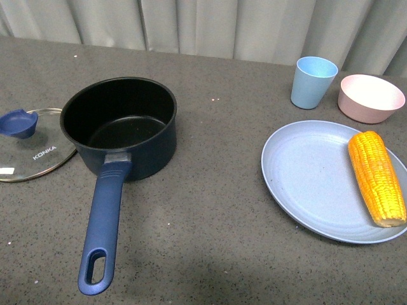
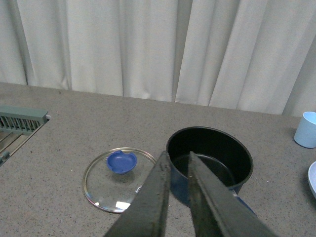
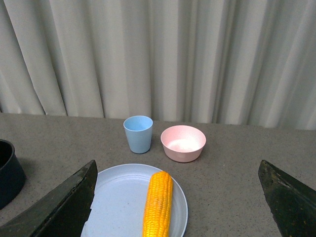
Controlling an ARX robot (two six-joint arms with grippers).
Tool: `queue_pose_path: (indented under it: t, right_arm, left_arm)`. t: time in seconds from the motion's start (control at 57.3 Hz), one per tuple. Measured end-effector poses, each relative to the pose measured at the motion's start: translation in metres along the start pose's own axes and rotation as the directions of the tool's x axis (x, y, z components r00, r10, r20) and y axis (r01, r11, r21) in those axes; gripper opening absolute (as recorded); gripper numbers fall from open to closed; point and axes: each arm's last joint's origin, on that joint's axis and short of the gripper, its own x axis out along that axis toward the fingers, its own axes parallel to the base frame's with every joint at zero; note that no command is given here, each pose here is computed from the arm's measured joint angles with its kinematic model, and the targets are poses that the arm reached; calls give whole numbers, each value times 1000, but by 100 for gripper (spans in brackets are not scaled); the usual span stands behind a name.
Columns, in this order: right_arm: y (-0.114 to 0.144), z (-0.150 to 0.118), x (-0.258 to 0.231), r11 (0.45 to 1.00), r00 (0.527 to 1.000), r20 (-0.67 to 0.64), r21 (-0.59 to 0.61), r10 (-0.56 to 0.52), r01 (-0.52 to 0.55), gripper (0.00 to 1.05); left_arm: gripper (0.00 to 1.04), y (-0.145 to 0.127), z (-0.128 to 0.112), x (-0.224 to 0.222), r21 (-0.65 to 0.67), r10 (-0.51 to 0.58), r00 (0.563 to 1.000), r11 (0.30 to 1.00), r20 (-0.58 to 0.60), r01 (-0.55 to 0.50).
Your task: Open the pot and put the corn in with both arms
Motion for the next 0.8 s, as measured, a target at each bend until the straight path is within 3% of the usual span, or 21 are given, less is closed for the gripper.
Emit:
queue_pose_path:
  t: [0.453, 0.68, 0.802]
  right_arm:
    - [0, 0, 0, 1000, 1000, 0, 0, 0, 0, 95]
    - [0, 0, 0, 1000, 1000, -1, 0, 0, 0, 95]
    - [2, -1, 2, 989, 957, -269, -63, 112, -133, 95]
  left_arm:
    - [99, 0, 0, 0, 0, 0, 1000, 1000, 2, 0]
    - [98, 0, 0, 0, 3, 0, 1000, 1000, 2, 0]
    - [98, 0, 0, 0, 3, -1, 1000, 1000, 2, 1]
